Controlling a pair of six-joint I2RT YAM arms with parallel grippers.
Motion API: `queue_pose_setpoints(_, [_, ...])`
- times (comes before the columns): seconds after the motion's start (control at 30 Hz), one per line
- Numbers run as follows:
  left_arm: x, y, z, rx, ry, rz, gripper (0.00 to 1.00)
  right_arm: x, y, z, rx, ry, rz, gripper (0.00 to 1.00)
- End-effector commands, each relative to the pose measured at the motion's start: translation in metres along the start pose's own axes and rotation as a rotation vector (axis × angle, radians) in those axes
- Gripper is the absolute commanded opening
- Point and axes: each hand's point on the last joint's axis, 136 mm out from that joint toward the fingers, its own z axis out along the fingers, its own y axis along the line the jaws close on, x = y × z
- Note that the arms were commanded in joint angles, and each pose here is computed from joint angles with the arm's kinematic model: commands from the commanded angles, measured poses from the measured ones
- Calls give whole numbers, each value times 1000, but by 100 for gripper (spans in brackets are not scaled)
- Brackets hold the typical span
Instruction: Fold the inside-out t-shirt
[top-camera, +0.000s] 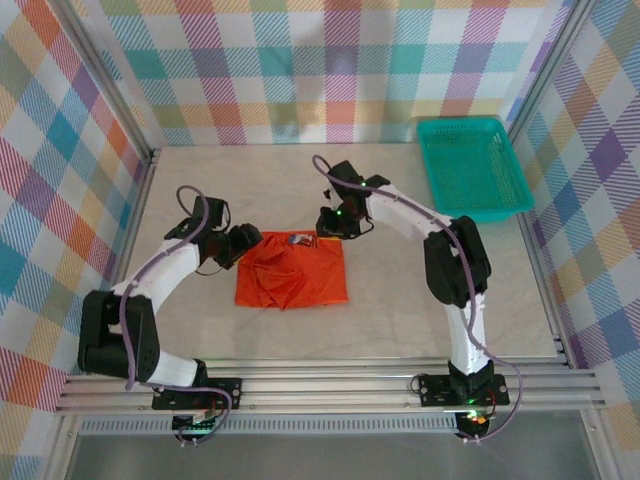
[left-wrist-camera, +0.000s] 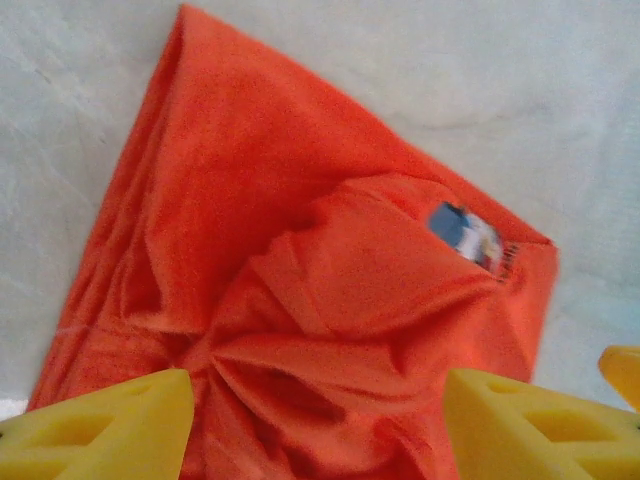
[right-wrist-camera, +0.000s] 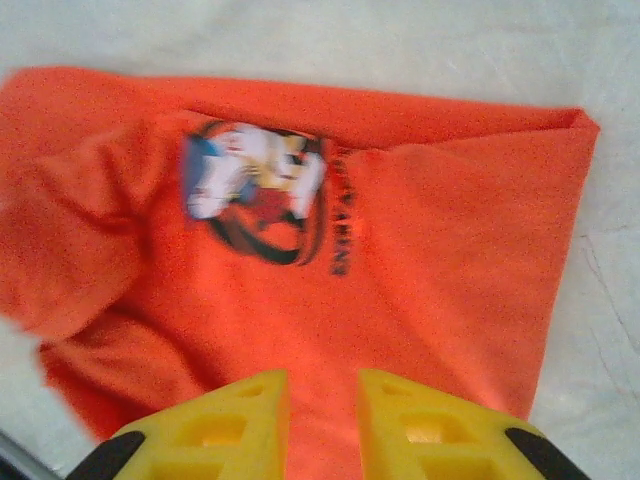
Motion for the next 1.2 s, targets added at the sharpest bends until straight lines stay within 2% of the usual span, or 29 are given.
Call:
queue_pose_setpoints(0.0, [-4, 16, 28, -63, -2, -26, 67, 8, -15, 29, -28, 52, 21, 20])
queue_pose_setpoints(0.13, [-10, 18, 66, -102, 54, -19, 66, 32, -47, 47, 15, 94, 65, 20])
queue_pose_setpoints(0.3, [-13, -15, 105, -98, 120, 57, 66, 78, -64, 50, 43, 144, 130, 17])
queue_pose_setpoints(0.4, [-16, -43, 126, -63, 158, 110, 66, 117, -60, 40, 95, 150, 141, 14])
queue_pose_setpoints(0.5, [-19, -82, 139, 10, 224, 181, 68, 144, -33, 22, 87, 106, 131, 15])
queue_pose_setpoints(0.6, [-33, -119, 120, 77, 226, 253, 70, 143, 0, -4, 30, 32, 93, 20])
queue_pose_setpoints(0.7, [-54, -147, 71, 103, 137, 329, 73, 120, -2, -32, 36, -58, 56, 23])
queue_pose_setpoints(0.83, [-61, -161, 4, 117, 14, 370, 74, 91, -16, -34, 24, -87, 8, 21])
queue_pose_setpoints(0.93, [-40, -153, -28, 156, -39, 347, 74, 79, -22, -27, -5, -65, 21, 16])
queue_pose_setpoints(1.07, [-10, -131, -40, 212, -71, 304, 74, 79, -17, -17, -45, -34, 32, 17])
queue_pose_setpoints(1.17, [-12, -96, -29, 80, -99, 300, 75, 90, -13, -14, -81, -1, 67, 22])
